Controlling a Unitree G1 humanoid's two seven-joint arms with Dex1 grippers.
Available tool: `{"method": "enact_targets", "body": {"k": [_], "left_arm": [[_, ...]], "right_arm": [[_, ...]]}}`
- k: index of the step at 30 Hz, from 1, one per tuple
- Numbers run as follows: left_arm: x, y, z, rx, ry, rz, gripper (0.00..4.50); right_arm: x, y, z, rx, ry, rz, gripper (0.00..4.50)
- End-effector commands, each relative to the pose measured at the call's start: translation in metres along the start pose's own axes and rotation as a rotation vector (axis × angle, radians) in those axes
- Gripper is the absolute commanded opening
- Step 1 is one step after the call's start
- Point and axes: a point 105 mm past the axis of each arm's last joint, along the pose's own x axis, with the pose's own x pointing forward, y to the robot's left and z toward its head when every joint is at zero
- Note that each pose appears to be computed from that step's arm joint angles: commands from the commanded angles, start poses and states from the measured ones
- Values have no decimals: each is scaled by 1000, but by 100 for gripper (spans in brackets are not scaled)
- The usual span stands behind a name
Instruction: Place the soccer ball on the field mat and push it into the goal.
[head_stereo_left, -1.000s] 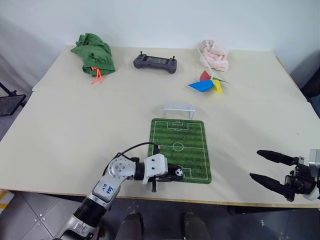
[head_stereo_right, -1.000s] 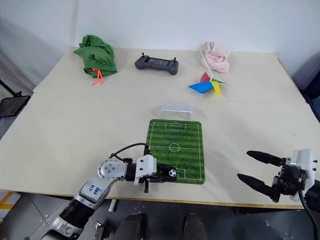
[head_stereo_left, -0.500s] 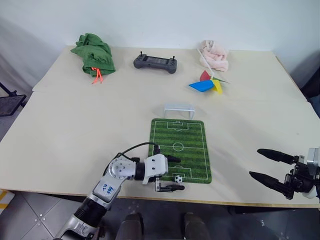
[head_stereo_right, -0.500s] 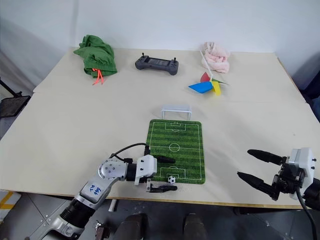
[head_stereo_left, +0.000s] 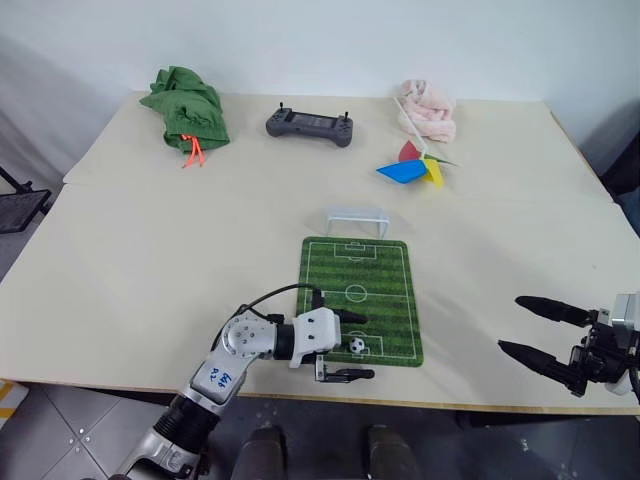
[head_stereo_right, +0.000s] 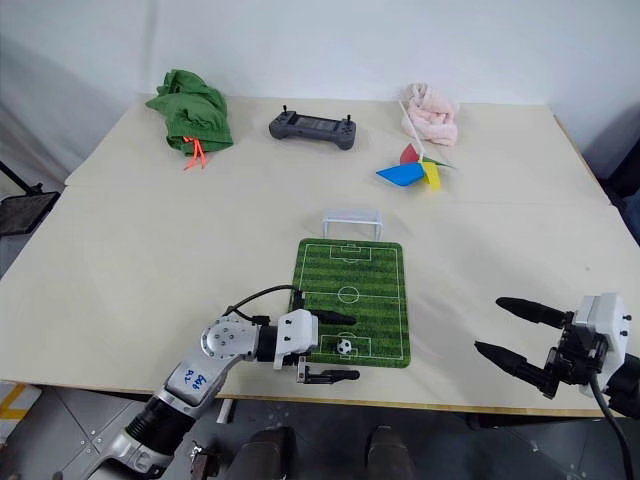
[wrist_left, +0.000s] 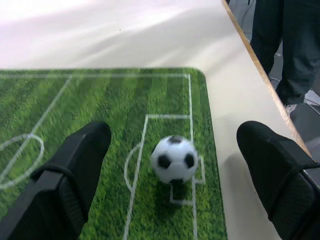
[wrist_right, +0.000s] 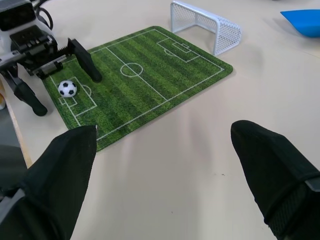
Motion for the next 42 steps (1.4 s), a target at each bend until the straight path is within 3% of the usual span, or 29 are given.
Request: {"method": "enact_targets", "body": {"k": [1,5,12,18,26,32,36,40,42], "left_arm": [[-12,9,23,62,-63,61,360],[-23,11,31,97,-90,59,233],[-29,-22,35,54,-148,-198,1],[-16,-27,18,45,-79,-311,1],[7,-6,-3,-8,36,-198,1],[16,36,-13,-24,121,67,1],[11,81,-4,-32,107,344,1],[-4,97,3,-47,95,458,1],[-14,104,22,-39,15,505,1]], "right_arm": [[-3,-1,10,-41,-3,-6,450],[-4,-2,10,-42,-2,-11,450],[-2,-5,10,-47,-3,-16,450],[-2,-3,10,-51,-18,-27,450],[-10,-1,9,-62,-26,-57,450],[-11,1,6,-57,-33,-87,450],[-11,-2,9,-69,-61,-105,450],[-12,-11,12,-97,-68,-110,450],[-12,-17,15,-109,-69,-113,450]]}}
